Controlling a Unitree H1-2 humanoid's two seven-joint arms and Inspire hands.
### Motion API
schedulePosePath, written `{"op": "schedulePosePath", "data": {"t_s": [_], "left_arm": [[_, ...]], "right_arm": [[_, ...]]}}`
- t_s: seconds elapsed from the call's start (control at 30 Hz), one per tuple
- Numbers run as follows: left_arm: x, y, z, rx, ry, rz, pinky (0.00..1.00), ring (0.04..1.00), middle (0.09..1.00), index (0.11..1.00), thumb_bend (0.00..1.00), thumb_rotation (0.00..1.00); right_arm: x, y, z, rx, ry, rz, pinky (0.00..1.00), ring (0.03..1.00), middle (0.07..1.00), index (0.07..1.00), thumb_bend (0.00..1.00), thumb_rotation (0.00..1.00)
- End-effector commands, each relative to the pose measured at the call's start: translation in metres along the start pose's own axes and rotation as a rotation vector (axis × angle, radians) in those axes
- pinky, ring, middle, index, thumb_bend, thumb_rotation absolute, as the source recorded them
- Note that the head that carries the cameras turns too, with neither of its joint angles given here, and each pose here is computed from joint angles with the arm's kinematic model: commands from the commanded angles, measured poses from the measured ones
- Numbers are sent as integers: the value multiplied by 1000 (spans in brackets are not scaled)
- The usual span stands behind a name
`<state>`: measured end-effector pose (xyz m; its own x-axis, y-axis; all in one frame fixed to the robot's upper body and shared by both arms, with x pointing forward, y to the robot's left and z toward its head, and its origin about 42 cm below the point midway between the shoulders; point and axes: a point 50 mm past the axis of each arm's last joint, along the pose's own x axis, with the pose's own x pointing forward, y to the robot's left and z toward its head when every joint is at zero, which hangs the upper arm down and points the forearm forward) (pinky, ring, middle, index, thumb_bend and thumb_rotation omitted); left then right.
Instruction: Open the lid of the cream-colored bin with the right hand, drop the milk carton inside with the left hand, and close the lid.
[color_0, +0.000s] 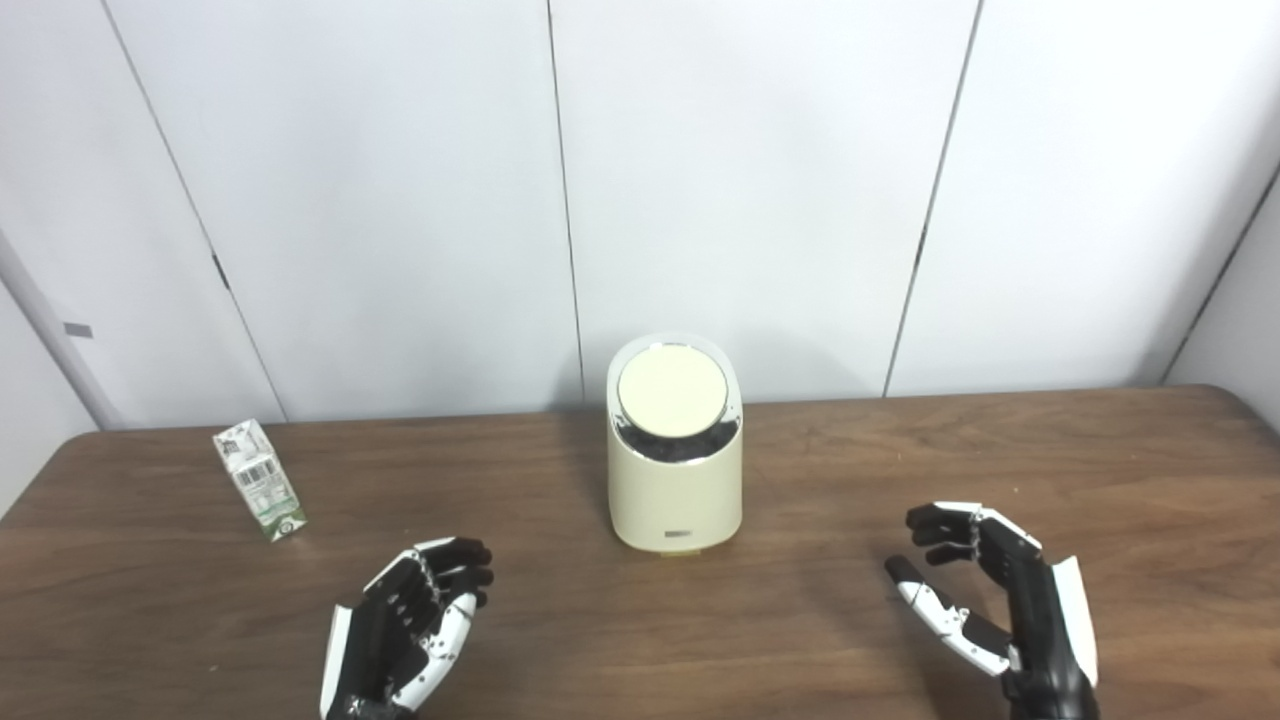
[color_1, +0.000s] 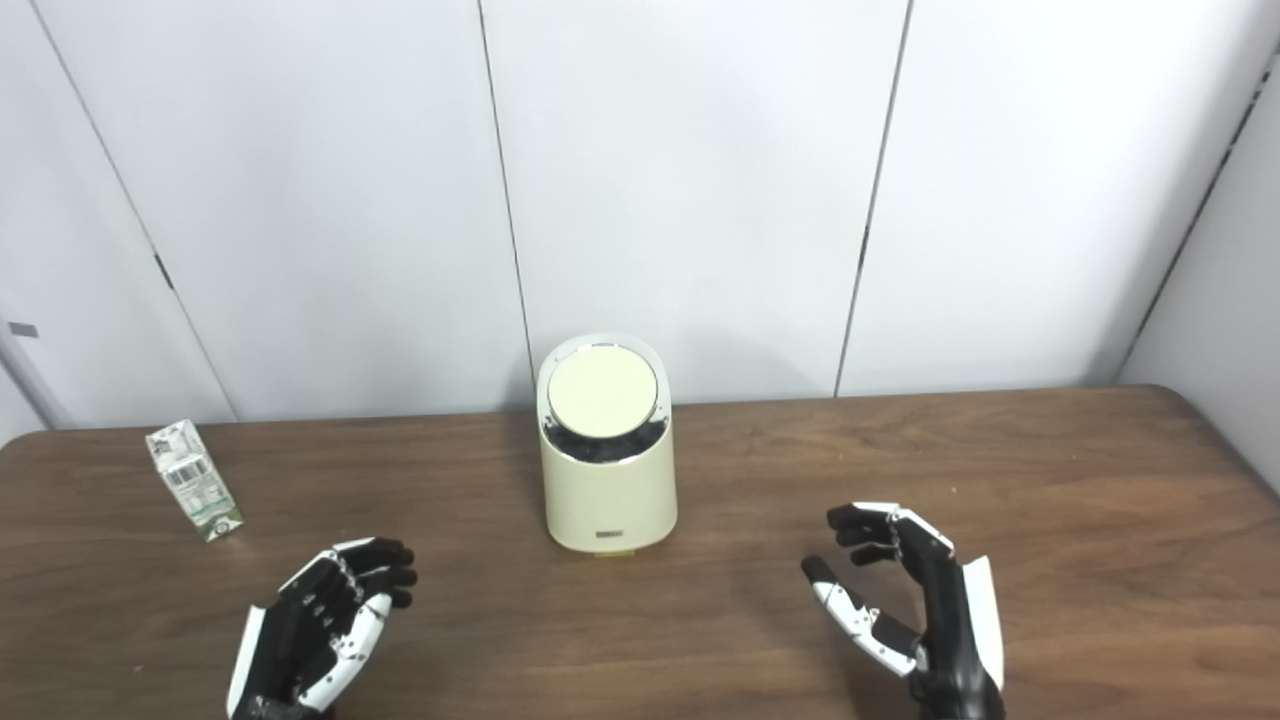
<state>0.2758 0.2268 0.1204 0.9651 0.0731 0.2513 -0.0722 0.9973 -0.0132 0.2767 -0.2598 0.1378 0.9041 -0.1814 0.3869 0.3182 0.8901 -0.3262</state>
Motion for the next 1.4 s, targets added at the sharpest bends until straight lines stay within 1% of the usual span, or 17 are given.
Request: {"op": "schedulePosePath", "data": {"t_s": [0.0, 0.27, 0.57, 0.6, 0.63, 0.67, 0.7, 0.77, 0.8, 0.87, 0.93, 0.97, 1.03, 1.13, 1.2, 1.27, 1.37], "left_arm": [[4, -2, 5, -12, -54, 1, 570, 613, 642, 633, 283, 194], [4, -2, 6, -9, -55, -3, 563, 612, 641, 632, 275, 177], [4, -2, 5, -7, -54, -13, 573, 619, 647, 638, 274, 207], [5, -2, 5, -5, -55, -11, 574, 619, 646, 637, 274, 207], [5, -3, 5, -4, -60, -10, 571, 616, 644, 635, 274, 203], [6, -3, 4, -3, -65, -9, 566, 609, 638, 632, 271, 185], [7, -3, 4, -1, -64, -9, 564, 607, 637, 631, 269, 177], [7, -3, 3, 4, -58, -10, 571, 612, 640, 633, 266, 181], [7, -3, 3, 2, -58, -10, 573, 615, 643, 636, 266, 189], [7, -3, 3, -1, -57, -7, 572, 621, 647, 636, 268, 193], [6, -4, 4, -5, -49, -3, 571, 619, 647, 636, 269, 190], [6, -4, 4, -5, -48, -4, 572, 618, 647, 635, 271, 191], [7, -4, 4, -7, -51, -6, 568, 616, 643, 633, 273, 189], [7, -5, 3, -10, -62, -8, 560, 610, 638, 630, 272, 168], [6, -5, 4, -3, -59, -11, 562, 612, 641, 633, 268, 174], [6, -4, 3, -1, -57, -12, 566, 615, 643, 634, 265, 178], [5, -4, 4, 1, -52, -12, 566, 616, 643, 635, 269, 201]], "right_arm": [[3, 0, 6, -9, -36, 0, 518, 595, 615, 574, 291, 223], [4, 0, 5, -3, -32, -1, 511, 591, 612, 573, 287, 198], [4, -1, 6, 12, -26, -4, 514, 592, 612, 578, 297, 227], [5, -1, 7, 10, -29, 4, 524, 600, 618, 593, 307, 263], [7, -2, 10, 7, -36, 21, 539, 614, 633, 620, 327, 344], [9, -3, 13, 0, -45, 39, 561, 641, 668, 668, 356, 473], [12, -4, 16, -19, -59, 64, 576, 660, 691, 696, 375, 548], [17, -6, 24, -50, -90, 109, 651, 738, 762, 772, 437, 739], [21, -7, 30, -56, -104, 126, 693, 775, 797, 807, 472, 807], [30, -8, 45, -60, -118, 143, 764, 839, 859, 861, 551, 853], [38, -8, 57, -63, -123, 148, 813, 883, 899, 895, 641, 872], [46, -7, 66, -61, -143, 146, 826, 893, 908, 903, 663, 876], [59, -7, 81, -63, -178, 143, 821, 894, 914, 919, 722, 859], [83, -3, 103, -39, -219, 156, 816, 895, 916, 924, 740, 803], [100, 1, 117, -57, -259, 163, 810, 887, 909, 922, 739, 781], [113, 6, 127, -70, -279, 167, 773, 864, 894, 915, 751, 765], [129, 14, 140, -83, -289, 182, 780, 871, 890, 908, 754, 737]]}}
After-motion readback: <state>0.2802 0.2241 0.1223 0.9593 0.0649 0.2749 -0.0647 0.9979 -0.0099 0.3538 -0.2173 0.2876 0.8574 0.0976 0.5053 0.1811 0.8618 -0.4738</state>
